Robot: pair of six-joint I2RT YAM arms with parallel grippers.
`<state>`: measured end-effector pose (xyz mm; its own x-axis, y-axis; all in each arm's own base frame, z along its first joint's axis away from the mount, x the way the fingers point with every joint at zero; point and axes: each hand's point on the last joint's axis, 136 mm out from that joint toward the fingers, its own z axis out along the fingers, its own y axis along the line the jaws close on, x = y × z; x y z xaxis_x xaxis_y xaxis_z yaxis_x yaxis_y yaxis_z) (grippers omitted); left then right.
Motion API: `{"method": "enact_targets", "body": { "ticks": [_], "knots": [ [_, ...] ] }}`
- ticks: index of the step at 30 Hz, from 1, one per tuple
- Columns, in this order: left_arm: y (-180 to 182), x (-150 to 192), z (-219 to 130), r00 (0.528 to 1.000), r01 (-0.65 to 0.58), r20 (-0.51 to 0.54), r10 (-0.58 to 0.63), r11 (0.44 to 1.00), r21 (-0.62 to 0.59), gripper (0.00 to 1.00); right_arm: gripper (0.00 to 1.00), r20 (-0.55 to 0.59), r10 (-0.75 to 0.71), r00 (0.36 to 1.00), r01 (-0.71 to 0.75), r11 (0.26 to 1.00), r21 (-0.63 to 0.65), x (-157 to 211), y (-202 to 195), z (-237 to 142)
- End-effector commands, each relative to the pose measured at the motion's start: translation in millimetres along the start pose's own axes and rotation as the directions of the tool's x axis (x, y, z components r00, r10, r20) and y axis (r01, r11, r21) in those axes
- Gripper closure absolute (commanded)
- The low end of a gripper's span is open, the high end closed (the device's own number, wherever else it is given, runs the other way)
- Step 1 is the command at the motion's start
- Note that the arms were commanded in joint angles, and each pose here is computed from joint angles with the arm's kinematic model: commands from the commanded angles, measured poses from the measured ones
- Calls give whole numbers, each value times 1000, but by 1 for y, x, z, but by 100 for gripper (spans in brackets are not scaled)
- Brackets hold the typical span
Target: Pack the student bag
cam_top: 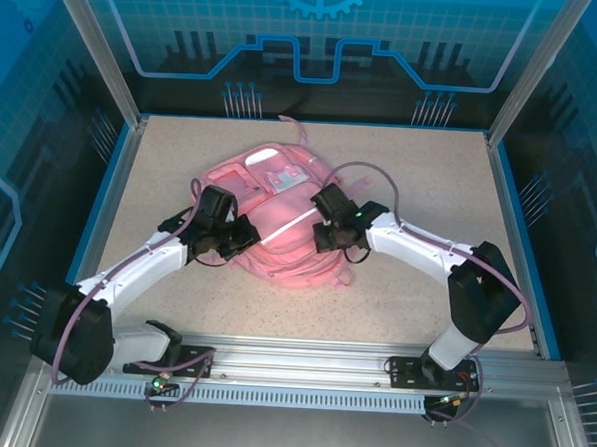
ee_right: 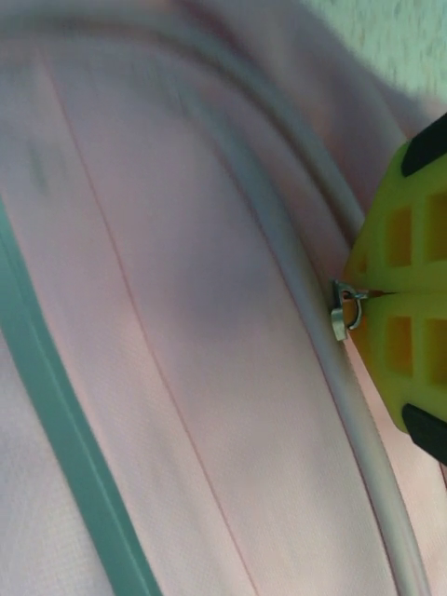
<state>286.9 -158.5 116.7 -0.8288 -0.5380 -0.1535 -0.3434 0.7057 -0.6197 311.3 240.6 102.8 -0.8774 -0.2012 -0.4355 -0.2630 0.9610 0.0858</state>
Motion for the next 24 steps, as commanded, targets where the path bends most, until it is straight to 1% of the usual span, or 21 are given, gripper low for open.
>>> {"method": "enact_targets", "body": {
  "ticks": [1, 2, 5, 7, 9, 12, 15, 16, 18, 20, 24],
  "knots": [
    [38, -5, 2, 1000, 8, 23, -5, 991, -132, 92, 100, -16, 18, 1000, -17, 995, 100, -21, -39, 0],
    [37, -5, 1, 1000, 4, 22, -1, 992, -130, 91, 100, -16, 4, 1000, -3, 996, 93, -26, -38, 0],
    [35, -10, -5, 999, 2, 36, 2, 992, -123, 87, 100, -20, -54, 998, 54, 998, 13, -29, -15, 0],
    [37, -16, -14, 999, 7, 55, 0, 992, -127, 80, 100, -22, -104, 994, 102, 992, -77, -25, 10, -1],
    [42, -25, -29, 997, 16, 83, -5, 990, -138, 70, 100, -13, -163, 986, 159, 972, -175, -19, 40, -5],
    [54, -35, -54, 991, 46, 132, -24, 985, -166, 56, 100, 0, -225, 974, 216, 936, -278, -12, 80, -10],
    [65, -39, -78, 982, 89, 181, -54, 978, -190, 43, 100, 14, -254, 967, 241, 898, -367, -11, 120, -13],
    [69, -39, -84, 978, 107, 197, -66, 974, -202, 40, 100, 20, -259, 966, 246, 888, -389, -12, 131, -14],
    [77, -37, -94, 970, 145, 225, -94, 964, -223, 36, 100, 35, -266, 963, 255, 865, -432, -15, 156, -16],
    [84, -34, -101, 961, 186, 243, -129, 955, -230, 34, 100, 49, -269, 962, 260, 847, -463, -18, 176, -16],
    [84, -31, -104, 950, 239, 248, -192, 954, -178, 34, 100, 59, -266, 962, 257, 815, -519, -23, 206, -18]
  ]
}}
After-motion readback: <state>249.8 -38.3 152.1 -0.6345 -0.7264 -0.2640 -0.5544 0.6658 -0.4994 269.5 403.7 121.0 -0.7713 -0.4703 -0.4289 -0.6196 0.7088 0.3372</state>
